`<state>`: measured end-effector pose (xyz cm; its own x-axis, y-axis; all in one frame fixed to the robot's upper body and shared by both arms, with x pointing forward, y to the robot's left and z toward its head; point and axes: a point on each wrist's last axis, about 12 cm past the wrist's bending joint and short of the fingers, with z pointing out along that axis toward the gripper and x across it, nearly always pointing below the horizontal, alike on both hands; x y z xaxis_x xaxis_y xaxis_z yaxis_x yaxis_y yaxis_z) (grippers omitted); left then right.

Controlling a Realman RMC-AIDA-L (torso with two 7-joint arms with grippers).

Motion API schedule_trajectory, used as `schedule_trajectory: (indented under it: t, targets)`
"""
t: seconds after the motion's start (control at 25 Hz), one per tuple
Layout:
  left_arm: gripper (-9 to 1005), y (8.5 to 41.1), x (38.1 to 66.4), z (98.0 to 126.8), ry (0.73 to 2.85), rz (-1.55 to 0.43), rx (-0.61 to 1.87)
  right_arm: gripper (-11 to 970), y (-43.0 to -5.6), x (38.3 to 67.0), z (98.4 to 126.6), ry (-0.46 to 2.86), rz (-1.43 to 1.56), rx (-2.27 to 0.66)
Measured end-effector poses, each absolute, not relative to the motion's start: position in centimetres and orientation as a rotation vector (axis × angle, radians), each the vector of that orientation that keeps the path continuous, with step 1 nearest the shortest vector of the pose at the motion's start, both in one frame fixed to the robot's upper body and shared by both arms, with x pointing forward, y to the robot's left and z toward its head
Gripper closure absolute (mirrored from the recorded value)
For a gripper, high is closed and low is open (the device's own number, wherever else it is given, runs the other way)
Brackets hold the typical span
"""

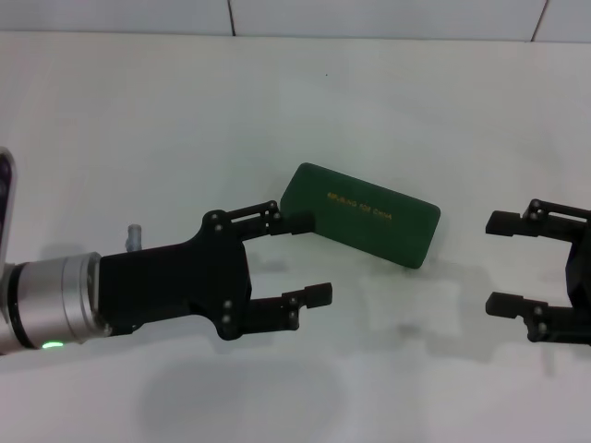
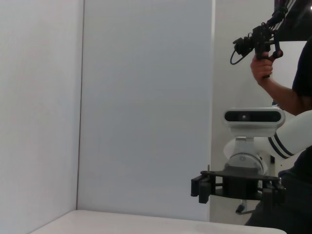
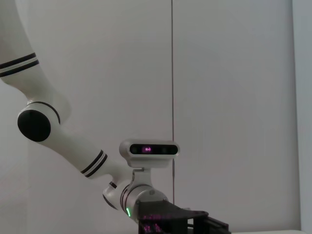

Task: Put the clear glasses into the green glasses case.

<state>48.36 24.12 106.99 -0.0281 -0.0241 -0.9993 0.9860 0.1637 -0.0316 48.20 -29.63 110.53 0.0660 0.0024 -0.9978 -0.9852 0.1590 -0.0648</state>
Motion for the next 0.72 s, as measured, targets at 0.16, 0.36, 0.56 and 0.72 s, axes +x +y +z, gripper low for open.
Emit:
schedule_trajectory:
  t: [0.16, 0.36, 0.56, 0.72]
  targets:
    - [252, 24.3, 48.4, 107.0, 1.291, -1.116, 1.064, 235, -29.3, 48.1, 110.3, 1.222, 1.053, -1.111]
    - [252, 24.7, 48.4, 107.0, 1.297, -1.108, 1.079, 235, -29.0, 48.0, 110.1, 1.22, 1.063, -1.104]
    - [252, 25.3, 48.3, 107.0, 1.301, -1.086, 1.066, 235, -28.2, 48.3, 109.8, 1.232, 1.087, -1.123]
    - [252, 26.1, 47.7, 107.0, 1.298, -1.077, 1.062, 235, -27.5, 48.6, 109.6, 1.242, 1.096, -1.148]
